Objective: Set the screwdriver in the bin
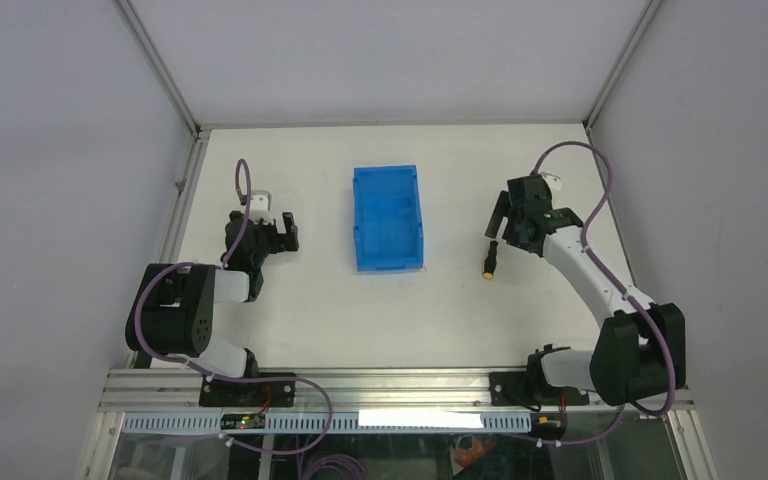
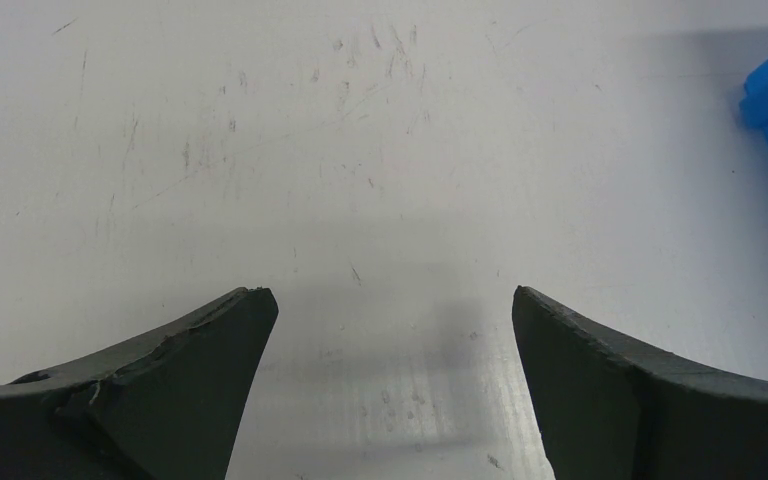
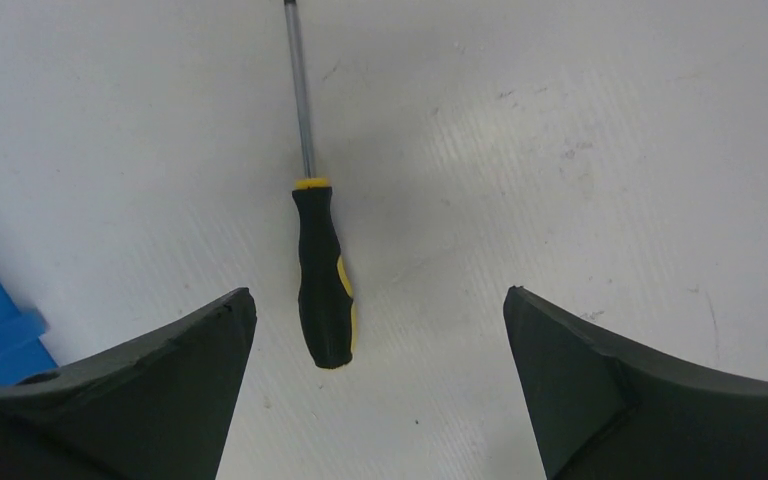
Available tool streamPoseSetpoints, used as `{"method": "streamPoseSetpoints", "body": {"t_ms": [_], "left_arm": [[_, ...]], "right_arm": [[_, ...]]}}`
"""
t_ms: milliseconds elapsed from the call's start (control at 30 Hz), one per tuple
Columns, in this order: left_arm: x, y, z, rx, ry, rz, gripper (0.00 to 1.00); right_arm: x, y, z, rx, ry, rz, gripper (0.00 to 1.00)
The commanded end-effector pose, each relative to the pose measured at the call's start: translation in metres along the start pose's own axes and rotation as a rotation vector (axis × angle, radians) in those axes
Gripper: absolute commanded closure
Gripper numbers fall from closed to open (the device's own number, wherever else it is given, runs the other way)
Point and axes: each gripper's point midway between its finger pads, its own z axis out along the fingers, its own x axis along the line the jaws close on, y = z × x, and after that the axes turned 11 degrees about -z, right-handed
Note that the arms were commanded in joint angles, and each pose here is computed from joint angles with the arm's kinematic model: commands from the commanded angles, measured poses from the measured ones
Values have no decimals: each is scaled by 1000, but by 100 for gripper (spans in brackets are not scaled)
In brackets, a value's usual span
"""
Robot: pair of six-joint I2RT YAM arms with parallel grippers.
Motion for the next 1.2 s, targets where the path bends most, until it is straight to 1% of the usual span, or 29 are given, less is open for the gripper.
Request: {"method": "streamPoseSetpoints", "body": {"t_ms": [0, 100, 200, 300, 433, 467, 500, 567, 600, 633, 733, 933, 1033, 1167], "left_arm": [[-7, 33, 3, -90, -23, -19, 1], [-6, 33, 3, -89, -22, -19, 1], [-6, 33, 3, -90, -21, -19, 1], [-6, 32, 3, -88, -23, -19, 1], [-6, 33, 3, -89, -22, -19, 1], [-6, 33, 3, -88, -22, -19, 1], [-6, 33, 3, -88, -23, -19, 1], [-6, 33, 3, -89, -22, -19, 1], [-6, 34, 3, -91, -23, -19, 1], [-6, 32, 3, -88, -22, -19, 1], [-6, 33, 3, -89, -22, -19, 1], [-6, 33, 3, -89, -23, -19, 1], [-6, 33, 3, -89, -23, -19, 1], [-6, 33, 3, -90, -23, -19, 1]], "right_arm": [[18, -24, 9, 107, 76, -15, 1], [28, -41, 24, 177, 106, -40, 3], [38, -57, 39, 232, 136, -55, 8], [41, -72, 51, 299, 126, -65, 14], [50, -81, 62, 359, 138, -71, 28], [49, -86, 66, 385, 115, -63, 36], [46, -90, 68, 404, 92, -61, 49], [41, -93, 70, 420, 50, -55, 81], [39, -92, 69, 417, 31, -57, 93], [36, -89, 67, 406, 16, -60, 100], [28, -69, 54, 348, -12, -87, 100], [29, -7, 7, 189, 56, -143, 100], [57, 17, -23, 96, 166, -239, 100], [122, 31, -68, -3, 348, -368, 100]]}}
